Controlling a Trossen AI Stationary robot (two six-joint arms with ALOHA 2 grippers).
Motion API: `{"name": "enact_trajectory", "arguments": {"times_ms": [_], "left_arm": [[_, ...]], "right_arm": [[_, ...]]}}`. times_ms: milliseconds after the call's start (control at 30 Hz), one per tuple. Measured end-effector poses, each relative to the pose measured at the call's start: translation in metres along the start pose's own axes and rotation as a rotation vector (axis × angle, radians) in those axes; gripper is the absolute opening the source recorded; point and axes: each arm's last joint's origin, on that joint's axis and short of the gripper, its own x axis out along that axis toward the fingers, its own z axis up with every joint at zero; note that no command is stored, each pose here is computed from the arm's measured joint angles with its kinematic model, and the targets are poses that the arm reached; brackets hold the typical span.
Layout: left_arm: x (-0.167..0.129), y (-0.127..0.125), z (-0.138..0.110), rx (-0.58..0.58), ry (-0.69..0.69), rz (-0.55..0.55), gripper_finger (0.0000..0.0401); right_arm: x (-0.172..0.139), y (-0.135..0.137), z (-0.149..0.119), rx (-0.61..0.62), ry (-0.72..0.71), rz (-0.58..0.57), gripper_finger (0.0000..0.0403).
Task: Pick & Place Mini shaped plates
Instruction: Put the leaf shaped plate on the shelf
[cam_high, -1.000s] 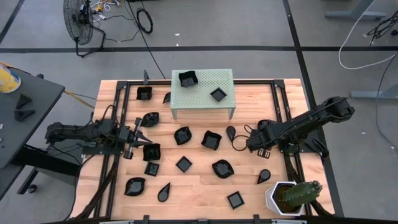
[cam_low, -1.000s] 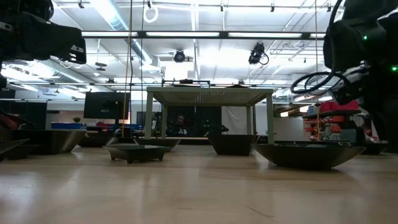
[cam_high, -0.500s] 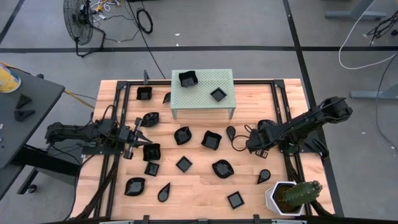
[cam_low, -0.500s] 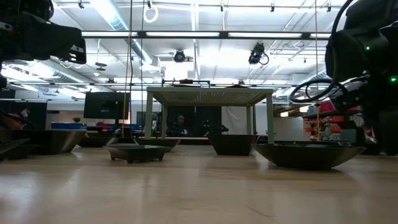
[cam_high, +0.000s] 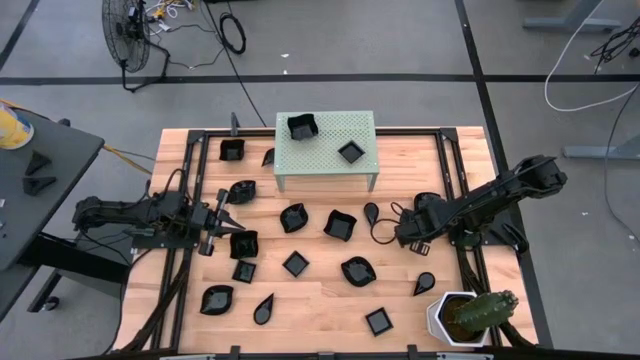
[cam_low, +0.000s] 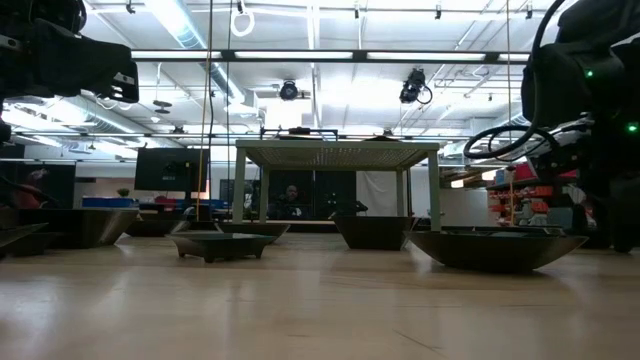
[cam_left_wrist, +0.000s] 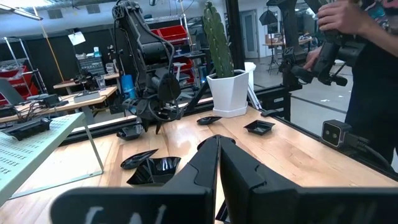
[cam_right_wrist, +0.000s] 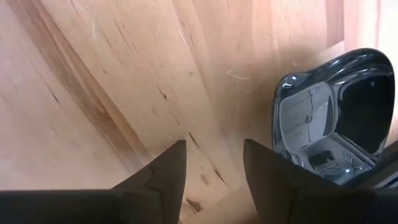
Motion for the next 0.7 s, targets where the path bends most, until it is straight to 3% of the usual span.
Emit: {"name": "enact_trajectory", "arguments": {"times_ms": [500,700], "left_arm": [[0.000,0.000,0.000,0.000,0.000,0.000,0.0023],[0.000,0.000,0.000,0.000,0.000,0.000,0.0023]], "right_arm": [[-0.023,0.002,0.012,-0.006,-0.006,0.023,0.0164],[-0.016,-0.006,0.009,0.008,0.009,-0.051,0.0164]]}}
